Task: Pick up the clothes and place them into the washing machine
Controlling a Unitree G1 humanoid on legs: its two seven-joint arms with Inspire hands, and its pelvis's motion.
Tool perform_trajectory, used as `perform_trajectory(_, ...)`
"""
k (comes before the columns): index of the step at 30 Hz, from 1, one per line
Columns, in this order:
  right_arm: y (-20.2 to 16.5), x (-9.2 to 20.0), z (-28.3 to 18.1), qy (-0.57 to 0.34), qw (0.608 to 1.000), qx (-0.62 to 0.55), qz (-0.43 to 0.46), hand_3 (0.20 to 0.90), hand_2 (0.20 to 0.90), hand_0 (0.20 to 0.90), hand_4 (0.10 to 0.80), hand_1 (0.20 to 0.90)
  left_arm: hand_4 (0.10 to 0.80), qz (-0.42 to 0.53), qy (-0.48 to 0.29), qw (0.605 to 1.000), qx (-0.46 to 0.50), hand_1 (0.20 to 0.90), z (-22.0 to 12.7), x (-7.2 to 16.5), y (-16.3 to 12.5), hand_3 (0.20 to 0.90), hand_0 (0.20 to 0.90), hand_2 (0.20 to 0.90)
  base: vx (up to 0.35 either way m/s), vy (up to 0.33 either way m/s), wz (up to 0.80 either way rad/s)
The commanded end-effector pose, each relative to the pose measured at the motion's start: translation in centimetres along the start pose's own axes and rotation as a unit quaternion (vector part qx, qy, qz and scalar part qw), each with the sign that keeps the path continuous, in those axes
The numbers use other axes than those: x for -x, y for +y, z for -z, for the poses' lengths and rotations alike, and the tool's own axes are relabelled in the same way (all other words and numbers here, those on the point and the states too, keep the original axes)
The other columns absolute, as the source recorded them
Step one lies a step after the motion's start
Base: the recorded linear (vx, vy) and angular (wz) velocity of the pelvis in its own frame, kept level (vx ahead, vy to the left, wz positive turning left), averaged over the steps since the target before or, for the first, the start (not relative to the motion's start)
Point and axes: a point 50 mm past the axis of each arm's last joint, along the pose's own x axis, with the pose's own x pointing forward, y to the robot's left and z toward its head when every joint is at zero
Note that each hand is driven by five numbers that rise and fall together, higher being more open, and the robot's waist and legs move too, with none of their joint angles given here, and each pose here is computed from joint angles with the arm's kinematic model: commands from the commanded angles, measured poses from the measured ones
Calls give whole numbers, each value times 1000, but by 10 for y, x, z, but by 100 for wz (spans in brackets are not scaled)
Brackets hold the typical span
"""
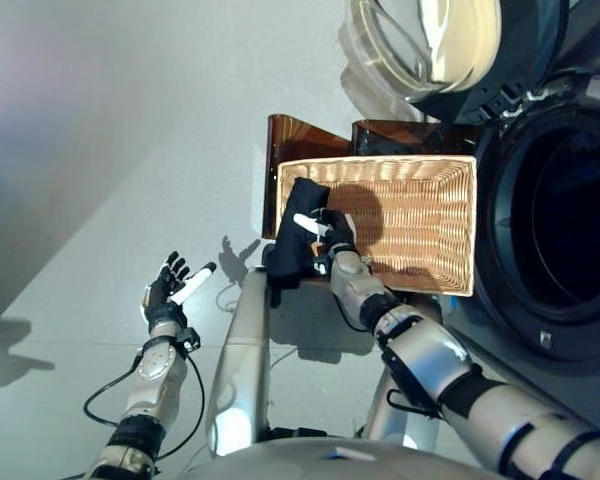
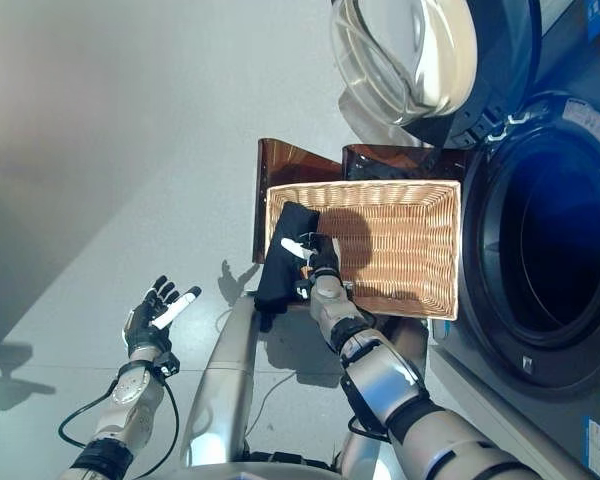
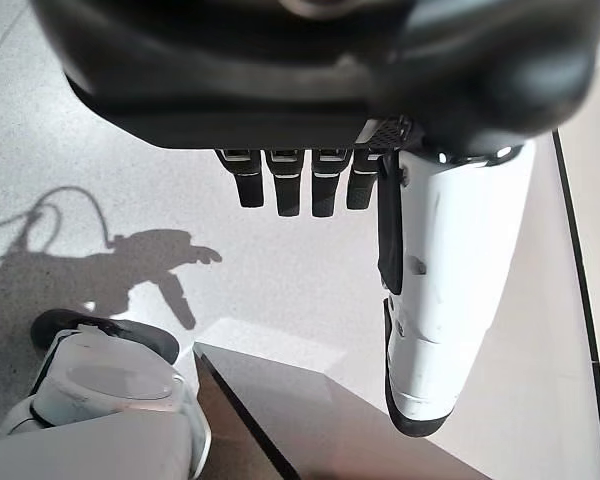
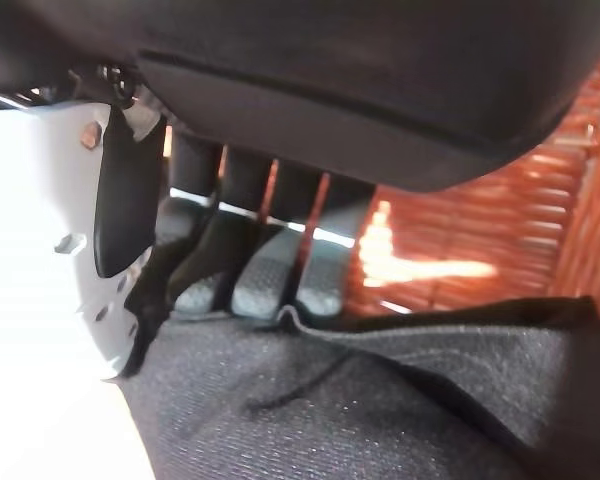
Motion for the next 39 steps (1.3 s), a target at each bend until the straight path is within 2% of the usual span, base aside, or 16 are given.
perform_trajectory(1,26,5,-22,-58,997,-32,-44,200,200,200,300,200,800,-41,-38,998,-37,900,-15,-5,32,900,900,900,0,0,0)
perform_trajectory(8,-3,0,-20,-55,993,-102,-16,200,200,200,300,200,800,-41,-17,998,-39,900,-6,-4,36,900,900,900,34,-10,1)
perform_trajectory(20,-34,-3,-14,-53,991,-122,28,200,200,200,300,200,800,-50,-2,998,-35,900,1,-4,41,900,900,900,-7,2,1)
perform_trajectory(39,-57,-3,-11,-62,992,-100,51,200,200,200,300,200,800,-52,3,998,-22,900,5,-3,39,900,900,900,35,-15,-2)
